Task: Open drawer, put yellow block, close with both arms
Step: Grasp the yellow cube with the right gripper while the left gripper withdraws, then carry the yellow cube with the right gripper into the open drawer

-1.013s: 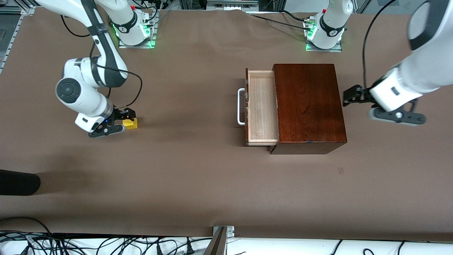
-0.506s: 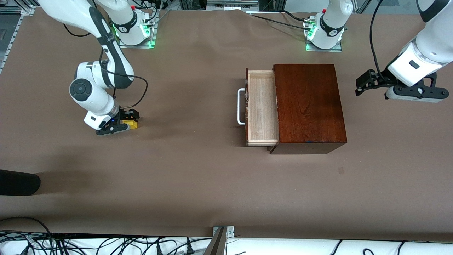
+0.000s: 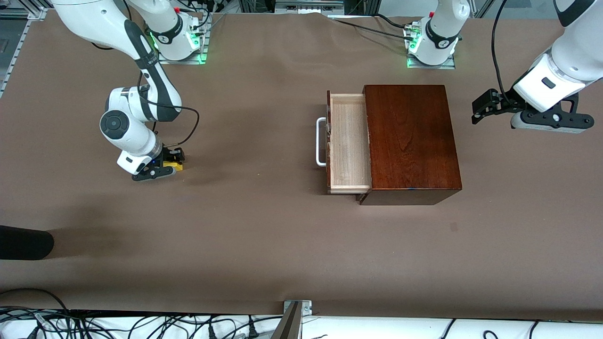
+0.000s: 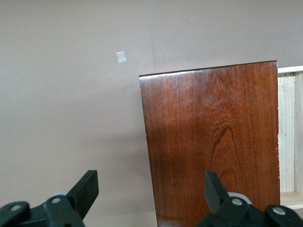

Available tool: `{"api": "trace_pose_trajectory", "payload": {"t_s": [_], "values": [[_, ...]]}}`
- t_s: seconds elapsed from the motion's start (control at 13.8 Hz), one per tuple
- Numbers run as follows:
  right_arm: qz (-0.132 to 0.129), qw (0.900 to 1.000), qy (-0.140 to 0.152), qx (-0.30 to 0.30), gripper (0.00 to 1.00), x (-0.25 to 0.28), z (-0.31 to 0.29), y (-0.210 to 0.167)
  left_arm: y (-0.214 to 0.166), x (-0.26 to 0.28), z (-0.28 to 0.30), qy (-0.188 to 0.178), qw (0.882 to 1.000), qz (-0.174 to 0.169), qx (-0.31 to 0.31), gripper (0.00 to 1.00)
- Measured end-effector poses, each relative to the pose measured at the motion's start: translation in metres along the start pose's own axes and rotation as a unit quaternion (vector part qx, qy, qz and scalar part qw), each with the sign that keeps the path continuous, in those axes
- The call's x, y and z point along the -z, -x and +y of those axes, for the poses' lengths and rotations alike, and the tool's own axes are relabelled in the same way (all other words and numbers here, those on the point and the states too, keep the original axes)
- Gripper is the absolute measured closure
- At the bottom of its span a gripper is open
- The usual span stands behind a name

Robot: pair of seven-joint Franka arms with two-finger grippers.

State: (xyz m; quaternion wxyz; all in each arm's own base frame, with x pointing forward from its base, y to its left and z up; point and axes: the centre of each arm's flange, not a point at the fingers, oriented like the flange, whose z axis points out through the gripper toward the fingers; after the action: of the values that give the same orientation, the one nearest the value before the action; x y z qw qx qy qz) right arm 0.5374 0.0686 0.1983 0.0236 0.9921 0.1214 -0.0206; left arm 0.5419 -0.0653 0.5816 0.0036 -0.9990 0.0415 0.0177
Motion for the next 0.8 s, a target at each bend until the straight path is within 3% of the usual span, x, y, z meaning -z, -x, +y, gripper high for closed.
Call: {"api": "trace_pose_trajectory", "payload": {"t_s": [0.14, 0.43, 0.8], "values": [[0.010, 1.000, 0.000, 0.003, 0.45, 0.015, 0.000, -0.012, 0.000, 0.003, -0.001, 0.000, 1.000, 0.000, 0.001, 0.00], [-0.005, 1.000, -0.021, 0.019, 0.45, 0.108, -0.021, -0.064, 0.001, 0.004, -0.003, 0.000, 1.000, -0.002, 0.003, 0.00], [0.016, 0.992, -0.051, 0.118, 0.45, 0.228, -0.134, -0.100, 0.001, 0.005, -0.002, 0.000, 1.000, -0.001, 0.002, 0.00]]}}
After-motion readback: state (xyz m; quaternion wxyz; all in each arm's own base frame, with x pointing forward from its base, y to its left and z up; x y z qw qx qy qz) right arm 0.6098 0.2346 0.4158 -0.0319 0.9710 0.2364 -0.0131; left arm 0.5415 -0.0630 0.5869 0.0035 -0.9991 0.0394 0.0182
